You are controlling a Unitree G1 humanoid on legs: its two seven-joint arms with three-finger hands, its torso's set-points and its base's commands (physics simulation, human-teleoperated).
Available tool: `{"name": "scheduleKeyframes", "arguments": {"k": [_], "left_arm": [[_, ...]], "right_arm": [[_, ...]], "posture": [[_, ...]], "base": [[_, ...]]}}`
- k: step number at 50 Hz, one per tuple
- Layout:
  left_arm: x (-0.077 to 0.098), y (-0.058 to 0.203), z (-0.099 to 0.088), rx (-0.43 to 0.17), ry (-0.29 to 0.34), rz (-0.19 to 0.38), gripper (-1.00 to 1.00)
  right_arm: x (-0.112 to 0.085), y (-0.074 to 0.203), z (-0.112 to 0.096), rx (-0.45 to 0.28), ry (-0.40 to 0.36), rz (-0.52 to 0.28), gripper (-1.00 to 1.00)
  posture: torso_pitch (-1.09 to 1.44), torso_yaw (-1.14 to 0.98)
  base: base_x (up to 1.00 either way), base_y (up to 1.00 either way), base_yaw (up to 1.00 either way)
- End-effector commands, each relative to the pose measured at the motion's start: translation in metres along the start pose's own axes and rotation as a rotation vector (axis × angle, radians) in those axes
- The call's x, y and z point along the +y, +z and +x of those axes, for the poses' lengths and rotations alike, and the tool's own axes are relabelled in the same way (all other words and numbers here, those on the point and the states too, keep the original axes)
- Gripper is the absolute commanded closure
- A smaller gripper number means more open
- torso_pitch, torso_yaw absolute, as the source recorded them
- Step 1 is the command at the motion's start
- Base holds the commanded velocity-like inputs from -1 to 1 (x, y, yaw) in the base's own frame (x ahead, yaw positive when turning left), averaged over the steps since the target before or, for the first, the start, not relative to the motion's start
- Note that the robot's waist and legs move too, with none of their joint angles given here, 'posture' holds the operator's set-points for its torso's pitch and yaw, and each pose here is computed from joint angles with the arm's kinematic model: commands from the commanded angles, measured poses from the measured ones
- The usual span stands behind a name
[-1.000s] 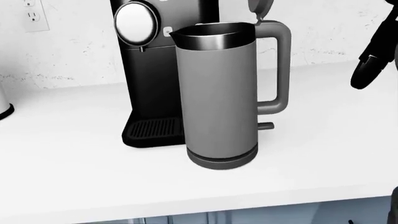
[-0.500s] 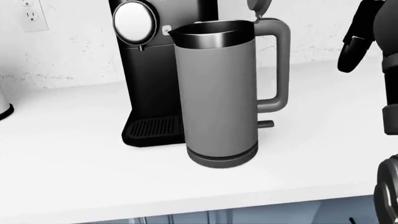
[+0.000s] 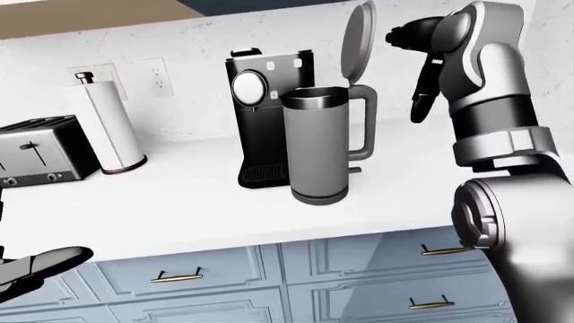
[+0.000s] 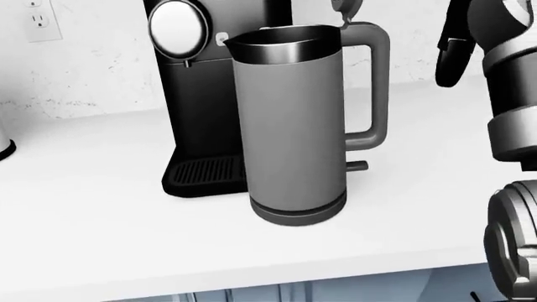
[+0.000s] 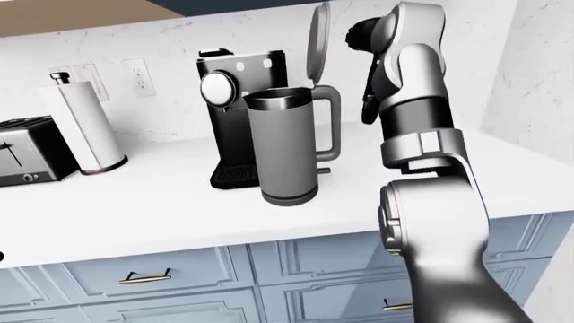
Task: Close the lid of the electric kettle.
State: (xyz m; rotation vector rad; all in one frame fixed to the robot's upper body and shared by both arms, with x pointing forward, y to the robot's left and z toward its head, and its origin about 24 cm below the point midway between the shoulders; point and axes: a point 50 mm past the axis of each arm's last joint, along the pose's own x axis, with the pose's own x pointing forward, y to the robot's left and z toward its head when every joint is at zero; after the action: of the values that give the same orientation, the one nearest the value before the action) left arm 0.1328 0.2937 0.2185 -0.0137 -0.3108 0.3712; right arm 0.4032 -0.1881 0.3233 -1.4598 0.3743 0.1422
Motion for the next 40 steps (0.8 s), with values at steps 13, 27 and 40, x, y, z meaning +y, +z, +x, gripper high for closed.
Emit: {"name": "scheduleKeyframes", "arguments": {"k": [13,27,40], "left_arm": [[-0.004,0.008,0.000,-0.058,-0.020,0.021,-1.00],[-0.004,0.010,-0.001,-0.059,-0.021,0.020,-1.00],[-0.003,0.012,-0.002,-0.062,-0.017,0.016,-1.00]], "right_arm": [[-0.018,0.025,-0.008,-0.041,-0.086,-0.061,-1.00],[-0.021,0.042,-0.013,-0.078,-0.088,-0.087,-1.00],[-0.021,0.071,-0.017,-0.133,-0.092,-0.107,-1.00]], "posture": [[-0.62,0.00],[-0.62,0.00],[-0.62,0.00]], "base": [[0.00,0.00,0.00],[0.00,0.00,0.00],[0.00,0.00,0.00]]}}
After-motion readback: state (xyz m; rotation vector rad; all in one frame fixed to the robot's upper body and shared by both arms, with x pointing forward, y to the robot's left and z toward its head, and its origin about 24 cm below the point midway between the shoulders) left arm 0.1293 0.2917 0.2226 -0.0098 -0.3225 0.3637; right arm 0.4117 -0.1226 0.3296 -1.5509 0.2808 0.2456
